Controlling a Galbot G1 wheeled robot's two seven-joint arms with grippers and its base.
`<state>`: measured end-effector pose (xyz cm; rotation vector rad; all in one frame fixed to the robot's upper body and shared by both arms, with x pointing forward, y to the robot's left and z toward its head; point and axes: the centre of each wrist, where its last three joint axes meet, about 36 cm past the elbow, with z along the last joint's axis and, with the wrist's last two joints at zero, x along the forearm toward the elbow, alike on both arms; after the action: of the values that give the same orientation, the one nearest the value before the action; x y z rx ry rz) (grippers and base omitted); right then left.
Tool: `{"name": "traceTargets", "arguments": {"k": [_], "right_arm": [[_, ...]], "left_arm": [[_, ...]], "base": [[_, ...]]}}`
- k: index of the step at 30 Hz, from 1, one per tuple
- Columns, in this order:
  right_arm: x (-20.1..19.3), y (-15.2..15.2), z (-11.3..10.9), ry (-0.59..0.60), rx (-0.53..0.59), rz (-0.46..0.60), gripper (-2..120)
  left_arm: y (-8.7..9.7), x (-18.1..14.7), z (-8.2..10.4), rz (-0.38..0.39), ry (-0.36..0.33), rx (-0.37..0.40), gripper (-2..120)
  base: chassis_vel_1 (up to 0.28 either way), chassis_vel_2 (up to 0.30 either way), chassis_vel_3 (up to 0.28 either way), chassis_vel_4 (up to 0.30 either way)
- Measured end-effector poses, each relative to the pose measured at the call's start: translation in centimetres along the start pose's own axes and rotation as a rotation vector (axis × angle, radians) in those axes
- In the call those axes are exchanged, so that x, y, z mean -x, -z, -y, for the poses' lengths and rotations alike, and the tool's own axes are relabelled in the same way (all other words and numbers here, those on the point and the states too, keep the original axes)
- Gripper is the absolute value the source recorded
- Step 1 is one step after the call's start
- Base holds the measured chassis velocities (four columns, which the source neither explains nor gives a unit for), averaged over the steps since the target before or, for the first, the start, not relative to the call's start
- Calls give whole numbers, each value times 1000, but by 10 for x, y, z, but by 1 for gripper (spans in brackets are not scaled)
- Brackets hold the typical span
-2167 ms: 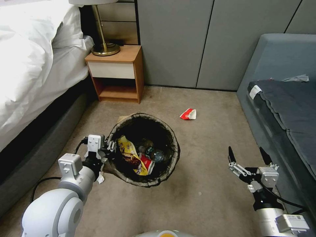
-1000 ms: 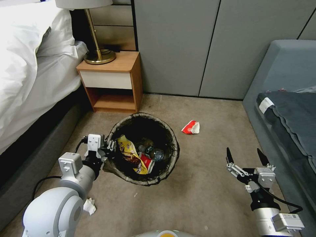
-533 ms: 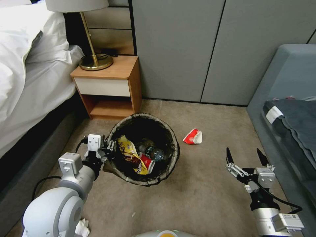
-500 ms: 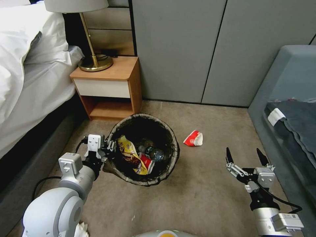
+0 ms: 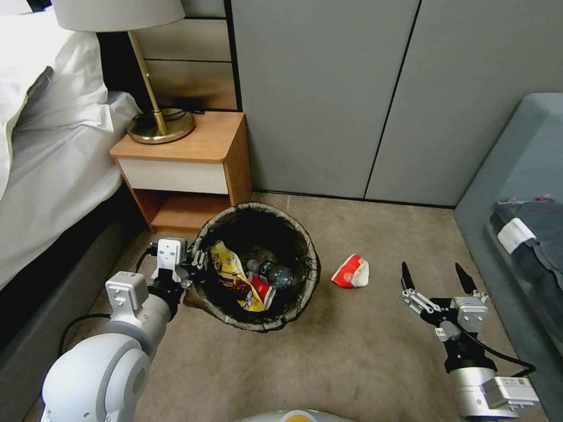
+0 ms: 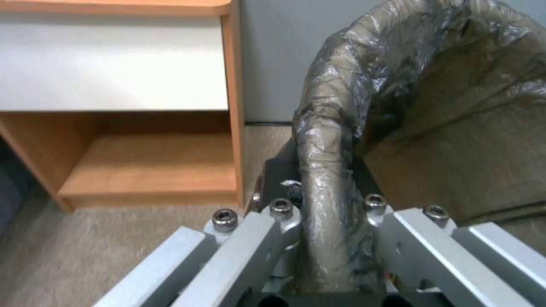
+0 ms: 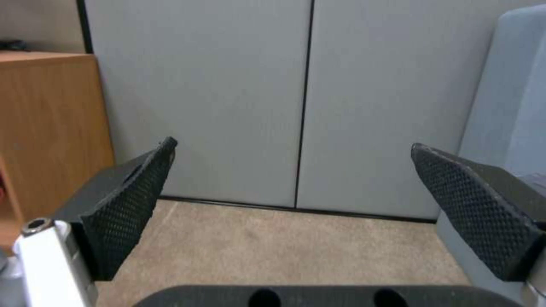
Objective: Pick up the trash bin, then pick up the garbage from the floor and place it into the trash bin.
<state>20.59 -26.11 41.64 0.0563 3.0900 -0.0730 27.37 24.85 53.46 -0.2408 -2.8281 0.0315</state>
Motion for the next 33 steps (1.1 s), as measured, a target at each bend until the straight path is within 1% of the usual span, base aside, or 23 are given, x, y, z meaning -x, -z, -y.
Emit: {"name": "traceTargets", "arguments": {"k": [9, 13, 15, 16, 18, 19, 21, 22, 23, 25, 26, 29, 30, 33], "right_arm": [[1, -2, -1, -13, 11, -4, 100], [4, -6, -2, -21, 18, -32, 100], [13, -12, -4, -35, 25, -91, 100], [13, -12, -4, -35, 25, -91, 100], [25, -22, -7, -41, 44, -174, 100], [25, -22, -7, -41, 44, -174, 100], [42, -37, -13, -47, 67, -254, 100], [42, -37, -13, -47, 67, -254, 100], [48, -41, -15, -49, 75, -276, 100], [67, -59, -22, -56, 111, -349, 100], [67, -59, -22, -56, 111, -349, 100], [85, -82, -28, -51, 159, -429, 100], [85, -82, -28, -51, 159, -429, 100], [103, -101, -32, -61, 205, -491, 100]], "left_arm": [[0, 0, 0, 0, 2, 1, 3], [1, -1, -1, 2, 5, 5, 3], [2, -2, -1, 4, 5, 6, 3], [2, -2, -1, 4, 5, 6, 3], [3, -3, 0, 6, 4, 6, 3], [3, -3, 0, 6, 4, 6, 3], [3, -4, 1, 7, 3, 7, 3], [3, -4, 1, 7, 3, 7, 3], [4, -4, 1, 8, 3, 7, 3], [4, -6, 2, 10, 3, 7, 3], [4, -6, 2, 10, 3, 7, 3], [5, -7, 2, 11, 3, 8, 3], [5, -7, 2, 11, 3, 8, 3], [6, -8, 3, 14, 4, 8, 3]], "base": [[-159, 168, 163, -170], [-113, 87, 101, -118], [-42, 16, 25, -24], [0, 0, 0, 0], [0, 0, 0, 0], [0, 0, 0, 0], [0, 0, 0, 0], [0, 0, 0, 0], [0, 0, 0, 0], [0, 0, 0, 0], [0, 0, 0, 0], [0, 0, 0, 0], [0, 0, 0, 0], [0, 0, 0, 0]]}}
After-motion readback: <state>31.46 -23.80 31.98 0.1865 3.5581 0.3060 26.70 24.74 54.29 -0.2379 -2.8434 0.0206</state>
